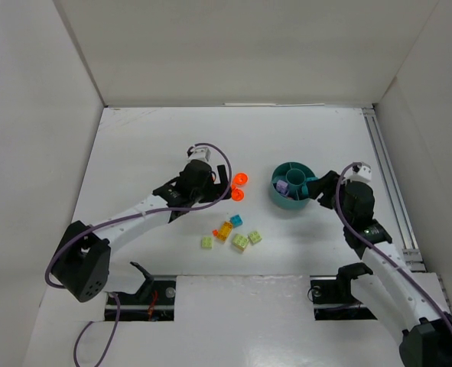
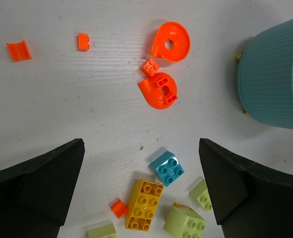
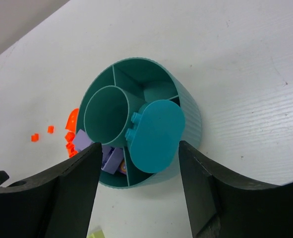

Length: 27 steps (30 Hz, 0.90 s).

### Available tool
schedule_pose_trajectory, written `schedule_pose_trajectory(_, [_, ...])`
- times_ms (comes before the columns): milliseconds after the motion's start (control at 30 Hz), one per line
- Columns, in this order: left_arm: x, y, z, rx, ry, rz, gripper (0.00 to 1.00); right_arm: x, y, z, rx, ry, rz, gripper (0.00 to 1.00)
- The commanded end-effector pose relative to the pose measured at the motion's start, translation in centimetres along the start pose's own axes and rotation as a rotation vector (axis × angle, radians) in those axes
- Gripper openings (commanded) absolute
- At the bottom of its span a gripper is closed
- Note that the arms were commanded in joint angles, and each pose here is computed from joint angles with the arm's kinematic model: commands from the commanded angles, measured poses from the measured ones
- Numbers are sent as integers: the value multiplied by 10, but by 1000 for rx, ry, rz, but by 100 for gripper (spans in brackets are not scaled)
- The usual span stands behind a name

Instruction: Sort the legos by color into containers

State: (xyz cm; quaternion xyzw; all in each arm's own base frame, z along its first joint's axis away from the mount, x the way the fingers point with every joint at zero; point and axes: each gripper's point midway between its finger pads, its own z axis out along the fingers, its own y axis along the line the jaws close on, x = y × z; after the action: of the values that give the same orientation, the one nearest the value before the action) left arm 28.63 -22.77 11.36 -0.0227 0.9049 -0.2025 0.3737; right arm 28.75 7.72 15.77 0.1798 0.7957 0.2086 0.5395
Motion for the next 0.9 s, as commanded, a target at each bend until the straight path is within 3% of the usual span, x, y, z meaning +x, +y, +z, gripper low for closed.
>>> schedule_pose_trajectory(0, [-14,-18,-1,59,-29,8,100,-17,3,5,-25,-69,0,68])
schedule_pose_trajectory(233, [-13,-18,2,53,-22,9,100,-28,-3,21,-38,-106,-18,68])
schedule_pose_trajectory(600, [-15,-23,4,66,-24,8,100,-18,3,41,-110,-52,-16,67])
schedule_pose_trajectory(867, [-14,-23,7,61,-16,9,100,-23,4,40,-115,-72,-6,50])
